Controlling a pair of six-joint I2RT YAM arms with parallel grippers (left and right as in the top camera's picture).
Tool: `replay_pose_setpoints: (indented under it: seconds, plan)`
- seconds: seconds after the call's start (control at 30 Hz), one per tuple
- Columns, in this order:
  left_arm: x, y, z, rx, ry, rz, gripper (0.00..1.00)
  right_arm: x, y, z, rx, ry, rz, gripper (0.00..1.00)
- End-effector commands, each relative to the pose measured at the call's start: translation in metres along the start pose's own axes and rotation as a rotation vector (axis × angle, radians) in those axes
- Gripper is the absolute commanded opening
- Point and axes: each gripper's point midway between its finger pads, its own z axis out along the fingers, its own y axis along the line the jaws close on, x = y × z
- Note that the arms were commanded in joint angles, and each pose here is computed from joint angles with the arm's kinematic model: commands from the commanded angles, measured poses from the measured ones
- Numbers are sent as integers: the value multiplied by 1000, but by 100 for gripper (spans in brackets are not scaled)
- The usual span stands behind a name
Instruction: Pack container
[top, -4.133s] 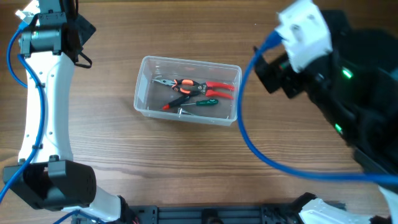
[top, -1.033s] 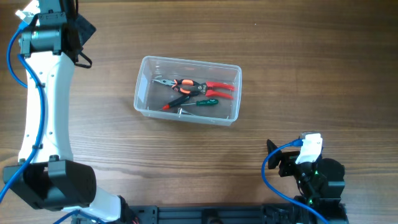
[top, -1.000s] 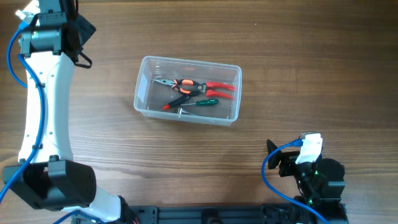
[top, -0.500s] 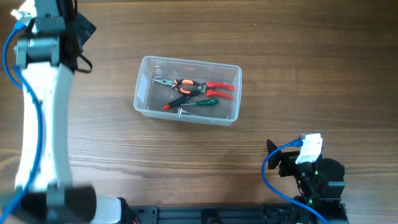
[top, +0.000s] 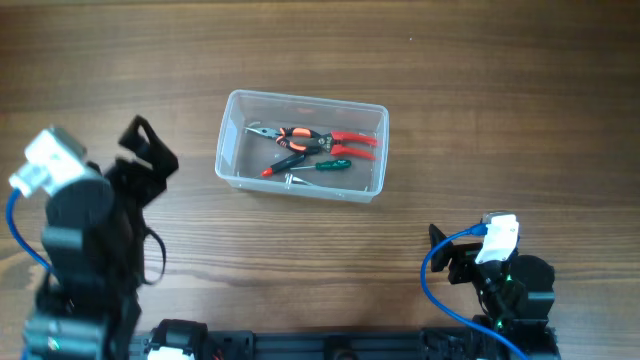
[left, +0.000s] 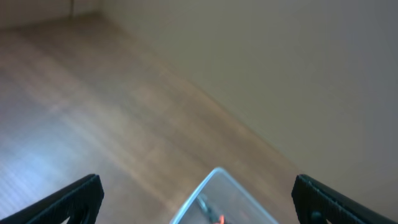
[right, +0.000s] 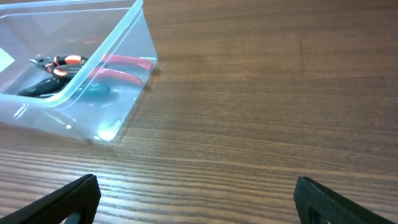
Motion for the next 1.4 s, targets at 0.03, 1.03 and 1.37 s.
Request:
replay_pose_setpoints:
  seconds: [0.03,1.03,1.37]
  plan:
    - [31,7,-6,163,-76,165,100,-1,2,0,-13,-11,12,100]
    - [175,69,35,325,-29,306,100,-1,2,0,-13,-11,12,100]
    - [181,75,43,307,-35,310,100,-1,2,0,-13,-11,12,100]
